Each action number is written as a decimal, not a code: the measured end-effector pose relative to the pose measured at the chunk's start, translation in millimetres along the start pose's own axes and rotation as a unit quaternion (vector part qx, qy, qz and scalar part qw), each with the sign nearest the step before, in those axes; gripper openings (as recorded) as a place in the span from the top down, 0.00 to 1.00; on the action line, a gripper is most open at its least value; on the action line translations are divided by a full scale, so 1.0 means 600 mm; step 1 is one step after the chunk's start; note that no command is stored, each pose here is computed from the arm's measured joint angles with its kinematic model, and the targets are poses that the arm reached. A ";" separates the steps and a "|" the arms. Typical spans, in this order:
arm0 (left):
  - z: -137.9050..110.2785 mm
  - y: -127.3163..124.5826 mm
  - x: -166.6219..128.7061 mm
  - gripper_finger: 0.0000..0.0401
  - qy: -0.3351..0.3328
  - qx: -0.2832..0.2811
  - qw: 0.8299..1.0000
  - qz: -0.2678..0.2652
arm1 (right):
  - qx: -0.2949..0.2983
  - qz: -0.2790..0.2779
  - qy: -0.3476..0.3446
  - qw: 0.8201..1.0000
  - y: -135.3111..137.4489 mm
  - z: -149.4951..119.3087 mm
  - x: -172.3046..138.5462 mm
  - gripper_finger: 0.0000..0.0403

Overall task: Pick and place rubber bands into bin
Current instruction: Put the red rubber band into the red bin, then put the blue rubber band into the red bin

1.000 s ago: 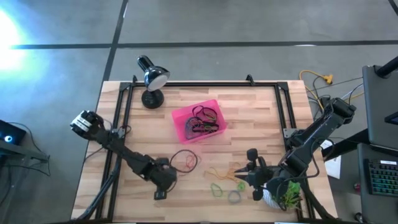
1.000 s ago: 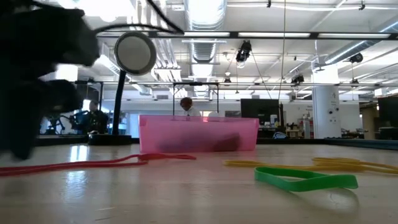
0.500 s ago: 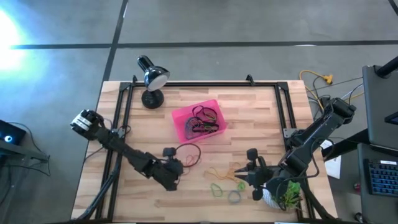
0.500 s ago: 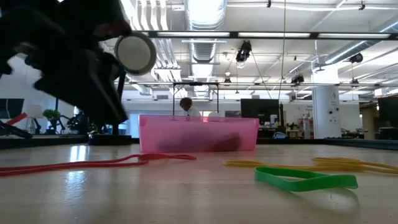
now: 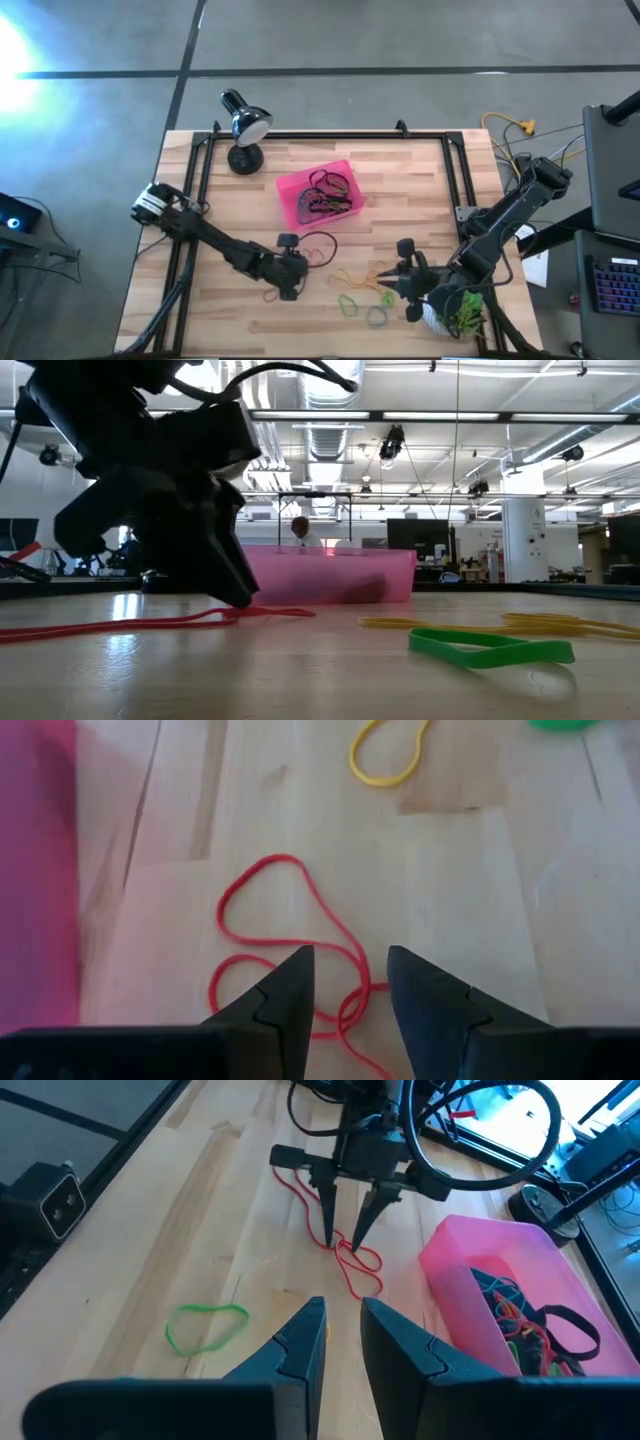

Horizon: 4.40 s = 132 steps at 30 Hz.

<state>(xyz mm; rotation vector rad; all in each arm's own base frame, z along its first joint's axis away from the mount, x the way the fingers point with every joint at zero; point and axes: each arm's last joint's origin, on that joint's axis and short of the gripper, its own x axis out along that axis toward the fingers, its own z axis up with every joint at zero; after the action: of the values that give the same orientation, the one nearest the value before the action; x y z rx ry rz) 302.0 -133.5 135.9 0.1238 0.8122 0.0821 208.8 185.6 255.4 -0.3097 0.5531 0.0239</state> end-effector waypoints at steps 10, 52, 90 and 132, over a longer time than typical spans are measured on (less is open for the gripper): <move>-0.005 0.006 0.020 0.72 0.013 -0.015 1.000 -0.004 | -0.003 -0.001 0.003 1.000 0.000 -0.002 0.000 0.86; 0.082 0.037 -0.075 1.00 -0.110 -0.029 0.982 -0.148 | -0.005 -0.001 0.005 1.000 0.000 -0.004 0.001 0.86; 0.088 0.101 -0.070 1.00 -0.222 -0.064 0.971 -0.062 | 0.000 -0.003 0.010 1.000 -0.001 -0.006 0.001 0.86; 0.071 0.207 -0.059 0.68 -0.130 -0.059 0.979 -0.145 | 0.048 -0.021 0.034 0.998 0.001 -0.021 0.027 0.86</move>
<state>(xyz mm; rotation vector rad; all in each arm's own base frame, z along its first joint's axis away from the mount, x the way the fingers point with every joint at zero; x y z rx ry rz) 305.3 -18.1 208.0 -0.0958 0.5563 -0.1593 216.3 181.3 236.6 -0.2287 0.6136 -0.0545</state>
